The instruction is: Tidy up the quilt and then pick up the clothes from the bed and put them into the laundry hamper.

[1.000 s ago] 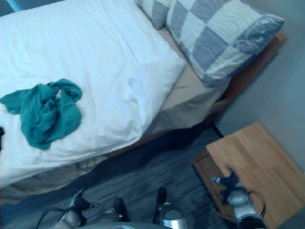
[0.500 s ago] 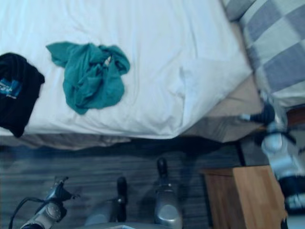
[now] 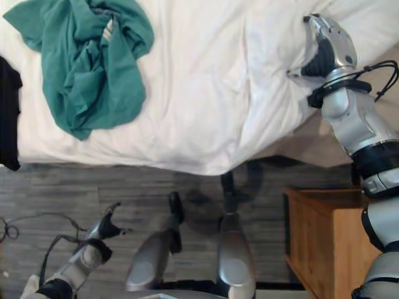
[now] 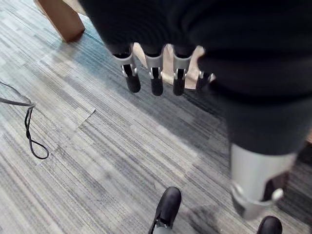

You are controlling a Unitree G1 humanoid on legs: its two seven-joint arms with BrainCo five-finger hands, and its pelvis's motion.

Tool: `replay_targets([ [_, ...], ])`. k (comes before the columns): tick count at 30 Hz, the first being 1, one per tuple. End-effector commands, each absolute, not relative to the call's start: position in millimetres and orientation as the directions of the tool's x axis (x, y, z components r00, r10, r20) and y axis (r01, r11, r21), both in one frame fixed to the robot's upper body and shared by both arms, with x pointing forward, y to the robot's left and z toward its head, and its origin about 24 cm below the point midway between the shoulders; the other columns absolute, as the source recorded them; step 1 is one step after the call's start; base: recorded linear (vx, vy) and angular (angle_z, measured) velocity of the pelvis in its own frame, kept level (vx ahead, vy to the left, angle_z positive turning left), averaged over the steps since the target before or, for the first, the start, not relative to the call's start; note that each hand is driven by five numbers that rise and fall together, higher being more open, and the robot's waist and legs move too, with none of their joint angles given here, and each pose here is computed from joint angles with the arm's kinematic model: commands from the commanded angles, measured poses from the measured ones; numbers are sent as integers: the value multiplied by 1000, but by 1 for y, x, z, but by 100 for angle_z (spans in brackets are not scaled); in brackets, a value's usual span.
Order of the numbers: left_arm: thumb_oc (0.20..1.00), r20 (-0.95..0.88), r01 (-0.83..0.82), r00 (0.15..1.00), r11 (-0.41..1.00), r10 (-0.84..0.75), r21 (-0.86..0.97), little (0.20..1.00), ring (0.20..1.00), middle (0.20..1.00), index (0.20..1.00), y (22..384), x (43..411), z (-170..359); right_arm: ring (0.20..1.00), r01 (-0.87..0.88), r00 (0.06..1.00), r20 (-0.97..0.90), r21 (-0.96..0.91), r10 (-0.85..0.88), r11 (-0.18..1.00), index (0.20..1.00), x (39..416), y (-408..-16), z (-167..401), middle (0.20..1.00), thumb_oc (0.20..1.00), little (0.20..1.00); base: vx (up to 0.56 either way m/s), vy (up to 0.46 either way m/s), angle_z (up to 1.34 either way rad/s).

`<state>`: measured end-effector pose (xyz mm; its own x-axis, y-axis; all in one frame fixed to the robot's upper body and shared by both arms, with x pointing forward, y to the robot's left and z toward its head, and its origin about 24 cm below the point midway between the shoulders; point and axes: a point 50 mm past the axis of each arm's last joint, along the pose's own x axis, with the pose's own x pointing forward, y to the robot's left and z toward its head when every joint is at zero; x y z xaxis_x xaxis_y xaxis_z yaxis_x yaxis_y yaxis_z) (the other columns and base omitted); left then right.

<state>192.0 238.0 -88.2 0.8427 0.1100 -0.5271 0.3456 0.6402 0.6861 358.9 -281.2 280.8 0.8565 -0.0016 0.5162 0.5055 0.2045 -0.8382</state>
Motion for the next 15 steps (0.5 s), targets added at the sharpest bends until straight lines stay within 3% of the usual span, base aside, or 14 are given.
replay_targets([
  [1,1000,-574,402,810,597,122,694,1000,1000,1000,1000,245,167,-100,200,470,882,470,-872,-34,138,200,364,-290,265,200,200,200,33,-25,10],
  [3,1000,-625,415,753,588,207,694,1000,1000,1000,1000,255,155,-114,200,450,893,444,-879,-69,160,200,363,-295,246,200,200,200,44,-22,9],
  [7,1000,-652,421,717,593,247,687,1000,1000,1000,1000,255,153,-122,200,403,913,374,-891,-163,208,200,345,-320,202,200,200,200,49,-20,12],
  [9,1000,-688,429,669,608,283,668,1000,1000,1000,1000,256,143,-129,235,414,887,317,-868,-335,275,235,310,-357,158,235,235,235,82,-51,22],
  [10,1000,-699,435,652,611,293,662,1000,1000,1000,1000,257,140,-131,746,432,864,300,-855,-405,287,746,296,-370,145,746,746,746,43,-25,24],
  [11,1000,-699,438,653,607,292,663,1000,1000,1000,1000,257,140,-131,1000,432,862,299,-855,-409,287,1000,294,-371,144,1000,1000,1000,54,-29,27],
  [12,1000,-710,435,630,615,313,657,1000,1000,1000,1000,261,137,-133,1000,475,790,250,-827,-560,301,1000,267,-396,117,1000,1000,1000,35,-15,13],
  [13,1000,-710,438,631,613,312,658,1000,1000,1000,1000,261,137,-133,1000,476,788,249,-827,-563,300,1000,265,-397,116,1000,1000,1000,78,-14,6],
  [15,1000,-728,427,589,629,351,649,1000,1000,1000,1000,267,130,-135,1000,583,628,125,-728,-768,359,1000,225,-423,76,1000,1000,1000,85,13,-5],
])
